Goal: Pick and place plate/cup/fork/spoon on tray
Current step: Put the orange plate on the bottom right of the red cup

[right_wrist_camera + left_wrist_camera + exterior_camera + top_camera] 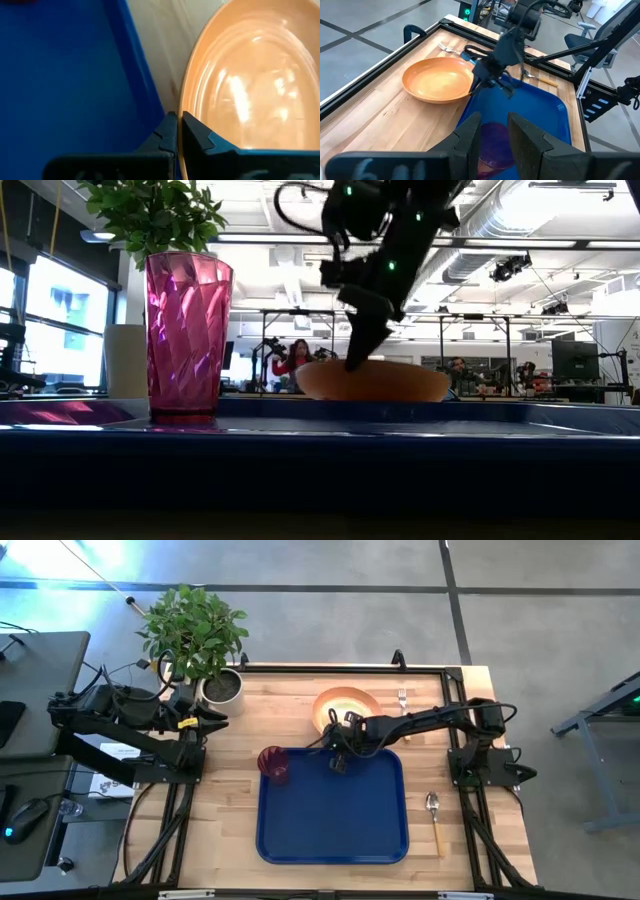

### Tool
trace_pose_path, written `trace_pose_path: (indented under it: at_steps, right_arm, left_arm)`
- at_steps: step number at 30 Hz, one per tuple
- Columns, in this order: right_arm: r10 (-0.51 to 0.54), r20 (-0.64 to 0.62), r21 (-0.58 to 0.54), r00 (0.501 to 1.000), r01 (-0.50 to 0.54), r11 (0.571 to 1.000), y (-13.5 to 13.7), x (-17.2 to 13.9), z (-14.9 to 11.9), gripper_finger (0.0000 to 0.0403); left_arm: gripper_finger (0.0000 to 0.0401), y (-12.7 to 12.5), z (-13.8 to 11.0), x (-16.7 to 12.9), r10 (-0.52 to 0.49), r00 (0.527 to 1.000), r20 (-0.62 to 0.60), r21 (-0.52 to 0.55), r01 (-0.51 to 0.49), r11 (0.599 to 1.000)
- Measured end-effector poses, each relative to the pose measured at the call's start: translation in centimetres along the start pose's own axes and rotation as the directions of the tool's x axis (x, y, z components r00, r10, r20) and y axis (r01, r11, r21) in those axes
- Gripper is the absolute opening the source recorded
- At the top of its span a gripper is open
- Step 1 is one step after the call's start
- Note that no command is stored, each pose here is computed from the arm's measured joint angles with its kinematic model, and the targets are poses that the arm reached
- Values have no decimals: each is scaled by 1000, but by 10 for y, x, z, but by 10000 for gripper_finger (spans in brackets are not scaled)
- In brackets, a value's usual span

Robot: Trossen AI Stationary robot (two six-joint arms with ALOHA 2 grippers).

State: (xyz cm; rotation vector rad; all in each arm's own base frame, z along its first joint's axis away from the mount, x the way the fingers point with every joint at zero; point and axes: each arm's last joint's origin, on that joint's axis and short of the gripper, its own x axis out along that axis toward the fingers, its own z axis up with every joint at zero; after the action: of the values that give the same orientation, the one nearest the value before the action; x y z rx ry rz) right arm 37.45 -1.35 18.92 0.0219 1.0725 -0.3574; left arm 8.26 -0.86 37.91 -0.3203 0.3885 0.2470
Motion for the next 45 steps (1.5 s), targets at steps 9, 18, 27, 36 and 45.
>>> trace_pose_path:
  at_steps: [9,18,27,36,45]
  right_arm:
    - [-56,38,-9,998,57,998,21,-32,19,0]
    - [-59,49,-15,997,60,998,51,-61,21,0]
    - [11,80,-87,997,-4,996,91,-86,12,0]
    - [116,77,-147,990,-104,984,129,-107,-6,0]
    - [187,49,-204,981,-173,964,159,-124,-29,0]
  left_arm:
    - [87,0,0,0,1,1000,-2,1,-1,1000]
    - [87,0,0,0,1,1000,-2,1,-1,1000]
    - [87,0,0,0,1,1000,-3,-58,-1,998]
    - [87,0,0,0,13,1000,4,-173,-12,985]
    - [87,1,0,0,15,1000,4,-206,-13,978]
